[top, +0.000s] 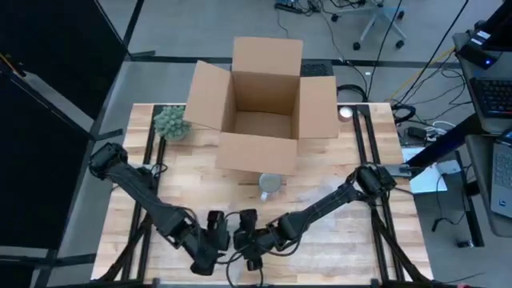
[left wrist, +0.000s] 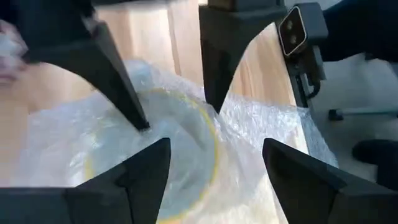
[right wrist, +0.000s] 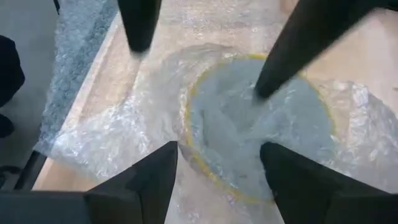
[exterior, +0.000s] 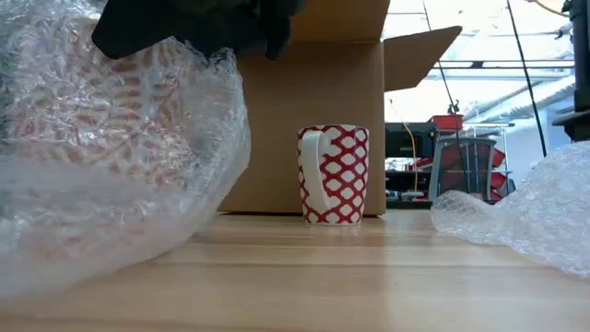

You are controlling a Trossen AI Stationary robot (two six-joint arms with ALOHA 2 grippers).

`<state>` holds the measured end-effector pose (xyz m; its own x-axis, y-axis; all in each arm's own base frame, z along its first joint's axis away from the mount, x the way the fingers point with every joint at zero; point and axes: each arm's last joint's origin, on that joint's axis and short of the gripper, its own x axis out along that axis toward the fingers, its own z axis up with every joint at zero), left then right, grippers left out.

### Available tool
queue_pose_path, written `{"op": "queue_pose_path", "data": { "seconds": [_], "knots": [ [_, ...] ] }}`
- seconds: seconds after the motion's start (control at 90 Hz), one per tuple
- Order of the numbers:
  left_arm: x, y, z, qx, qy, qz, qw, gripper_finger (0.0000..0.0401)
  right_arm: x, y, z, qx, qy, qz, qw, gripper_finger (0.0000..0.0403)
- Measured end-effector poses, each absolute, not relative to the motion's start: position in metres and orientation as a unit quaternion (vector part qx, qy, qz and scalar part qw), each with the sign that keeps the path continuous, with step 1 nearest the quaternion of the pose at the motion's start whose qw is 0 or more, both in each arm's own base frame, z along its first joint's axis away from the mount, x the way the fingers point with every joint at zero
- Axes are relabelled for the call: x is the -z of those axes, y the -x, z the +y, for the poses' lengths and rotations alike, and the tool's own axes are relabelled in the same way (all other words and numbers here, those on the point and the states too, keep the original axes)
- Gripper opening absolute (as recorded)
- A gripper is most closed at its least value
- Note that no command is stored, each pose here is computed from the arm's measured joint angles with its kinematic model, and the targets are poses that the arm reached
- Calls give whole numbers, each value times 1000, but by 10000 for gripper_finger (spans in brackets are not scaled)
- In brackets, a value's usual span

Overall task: Wrap mug
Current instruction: Wrap the orange mug with bubble wrap

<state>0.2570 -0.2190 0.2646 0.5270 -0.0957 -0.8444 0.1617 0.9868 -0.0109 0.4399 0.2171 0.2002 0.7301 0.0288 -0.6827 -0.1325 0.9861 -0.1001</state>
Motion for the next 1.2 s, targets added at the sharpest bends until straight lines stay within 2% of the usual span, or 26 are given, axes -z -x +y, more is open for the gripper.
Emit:
{"op": "queue_pose_path", "data": {
  "seconds": [0.233,0.344,0.511,0.656,0.844,1.078,1.2],
  "knots": [
    [-267,-217,-231,-1,-24,553,833,244,-200,-440,217,-40,65,365,928,217],
    [-265,-191,-240,-41,4,582,812,244,-200,-440,217,-40,64,365,928,217],
    [-257,-155,-260,-57,58,613,786,244,-200,-440,217,-40,64,365,928,217],
    [-237,-125,-270,-77,117,676,723,244,-200,-440,217,-40,63,365,928,217],
    [-203,-101,-281,-70,194,711,672,244,-200,-440,217,-39,63,365,928,217],
    [-159,-97,-273,-105,195,711,668,244,-200,-440,217,-38,64,367,927,217],
    [-142,-96,-272,-83,188,727,655,224,-200,-440,217,-38,65,368,927,217]
  ]
}}
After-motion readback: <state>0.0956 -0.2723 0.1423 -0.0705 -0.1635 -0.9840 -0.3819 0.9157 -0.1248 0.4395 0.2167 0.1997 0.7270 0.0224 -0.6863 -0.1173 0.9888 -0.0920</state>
